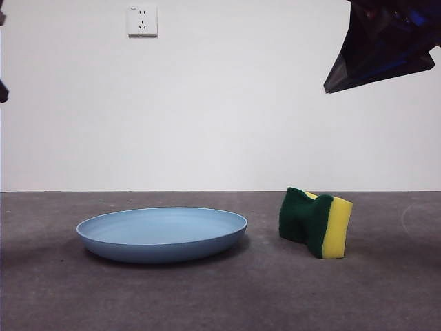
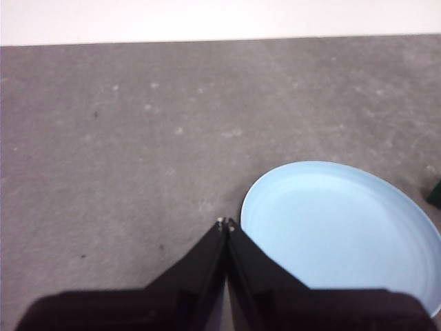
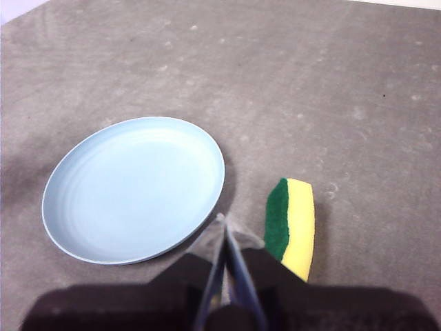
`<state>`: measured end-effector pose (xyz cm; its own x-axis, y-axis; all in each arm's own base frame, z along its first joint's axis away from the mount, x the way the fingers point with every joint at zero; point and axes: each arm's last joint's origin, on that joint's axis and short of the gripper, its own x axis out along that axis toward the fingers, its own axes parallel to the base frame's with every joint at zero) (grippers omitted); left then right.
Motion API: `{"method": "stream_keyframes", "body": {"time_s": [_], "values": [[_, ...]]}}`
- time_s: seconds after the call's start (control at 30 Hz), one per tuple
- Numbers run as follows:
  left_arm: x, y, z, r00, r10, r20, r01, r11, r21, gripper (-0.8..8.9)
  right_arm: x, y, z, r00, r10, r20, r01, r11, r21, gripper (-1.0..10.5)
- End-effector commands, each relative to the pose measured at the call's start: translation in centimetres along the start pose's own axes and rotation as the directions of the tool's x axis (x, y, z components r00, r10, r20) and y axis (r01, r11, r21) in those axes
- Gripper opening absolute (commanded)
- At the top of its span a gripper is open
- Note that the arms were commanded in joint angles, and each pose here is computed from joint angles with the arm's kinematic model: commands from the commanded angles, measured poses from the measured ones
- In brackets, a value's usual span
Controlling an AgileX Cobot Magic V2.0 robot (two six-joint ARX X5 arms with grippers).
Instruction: Pick up the plate,pick up the cloth,clean the plate with the cloth
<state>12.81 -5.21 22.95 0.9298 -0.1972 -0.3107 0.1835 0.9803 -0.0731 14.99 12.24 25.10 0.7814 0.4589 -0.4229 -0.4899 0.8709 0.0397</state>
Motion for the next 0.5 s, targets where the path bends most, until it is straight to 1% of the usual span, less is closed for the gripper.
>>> {"method": "stream_keyframes", "body": {"time_s": [0.03, 0.17, 0.37, 0.5], "values": [[-1.0, 0.5, 0.0, 0.999, 0.014, 0.030, -0.015, 0.999, 0.049, -0.01, 0.1, 0.0, -0.3, 1.000, -0.003, -0.006, 0.003, 1.000, 0.002, 0.0], [-2.3, 1.6, -0.3, 0.996, 0.063, 0.067, -0.065, 0.997, 0.028, -0.01, 0.1, 0.0, -0.3, 1.000, -0.003, -0.006, 0.003, 1.000, 0.001, 0.0], [-2.8, 2.9, -2.6, 0.986, 0.023, 0.166, -0.028, 0.999, 0.029, -0.01, 0.1, 0.0, -0.3, 1.000, -0.003, -0.006, 0.003, 1.000, 0.001, 0.0], [-2.3, 3.4, -4.7, 0.979, -0.009, 0.203, 0.003, 1.000, 0.027, -0.01, 0.1, 0.0, -0.3, 1.000, -0.003, -0.006, 0.003, 1.000, 0.001, 0.0]]}}
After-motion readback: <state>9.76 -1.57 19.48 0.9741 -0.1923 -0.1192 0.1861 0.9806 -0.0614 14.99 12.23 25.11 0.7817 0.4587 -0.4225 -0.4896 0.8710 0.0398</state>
